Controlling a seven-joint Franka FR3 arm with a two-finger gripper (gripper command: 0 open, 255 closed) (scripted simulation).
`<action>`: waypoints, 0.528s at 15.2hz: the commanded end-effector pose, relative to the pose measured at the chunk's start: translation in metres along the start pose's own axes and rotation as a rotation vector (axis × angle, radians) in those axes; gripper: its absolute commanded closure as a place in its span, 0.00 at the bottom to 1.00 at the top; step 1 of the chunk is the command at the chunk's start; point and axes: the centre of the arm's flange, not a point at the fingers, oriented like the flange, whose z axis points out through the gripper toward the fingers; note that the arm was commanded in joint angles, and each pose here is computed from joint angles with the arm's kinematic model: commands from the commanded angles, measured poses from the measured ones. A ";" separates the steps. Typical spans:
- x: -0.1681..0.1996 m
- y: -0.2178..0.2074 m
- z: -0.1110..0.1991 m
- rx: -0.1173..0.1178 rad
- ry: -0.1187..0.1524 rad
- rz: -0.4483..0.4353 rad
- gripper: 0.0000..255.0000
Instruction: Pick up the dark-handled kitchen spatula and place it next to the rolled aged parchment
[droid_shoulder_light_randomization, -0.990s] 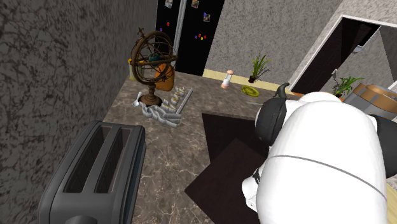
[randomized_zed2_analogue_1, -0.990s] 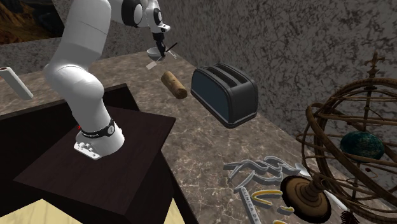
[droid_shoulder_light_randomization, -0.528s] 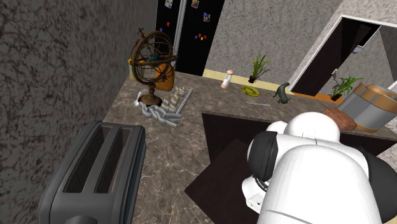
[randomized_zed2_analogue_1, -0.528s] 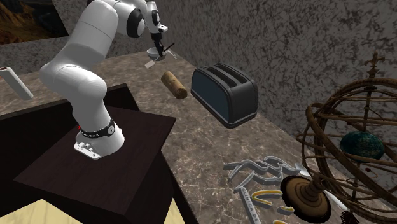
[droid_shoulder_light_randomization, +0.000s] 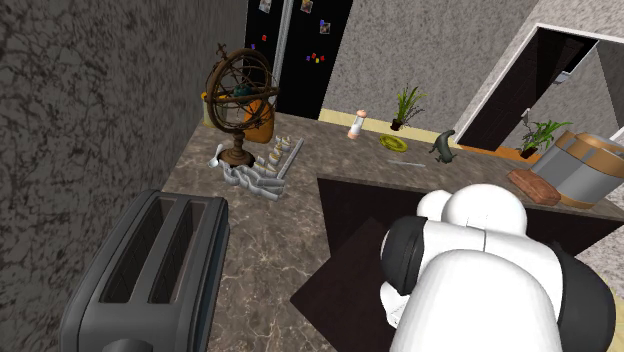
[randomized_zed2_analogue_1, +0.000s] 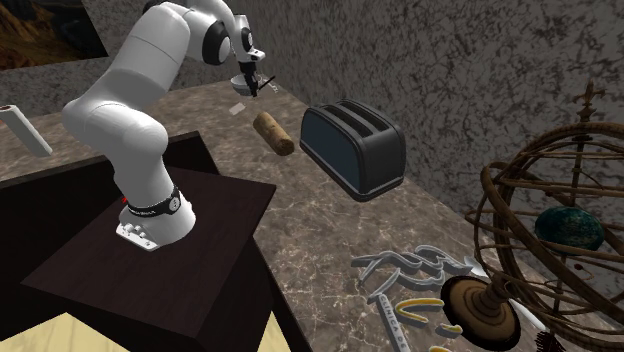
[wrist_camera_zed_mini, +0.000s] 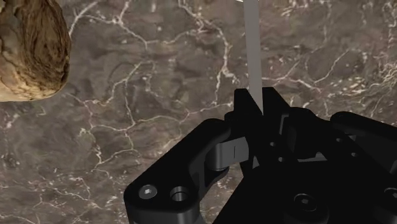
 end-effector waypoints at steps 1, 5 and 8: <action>-0.001 0.001 0.010 0.000 0.000 0.000 1.00; -0.002 0.001 0.031 0.000 0.000 0.000 1.00; -0.003 0.001 0.047 0.000 0.000 0.000 1.00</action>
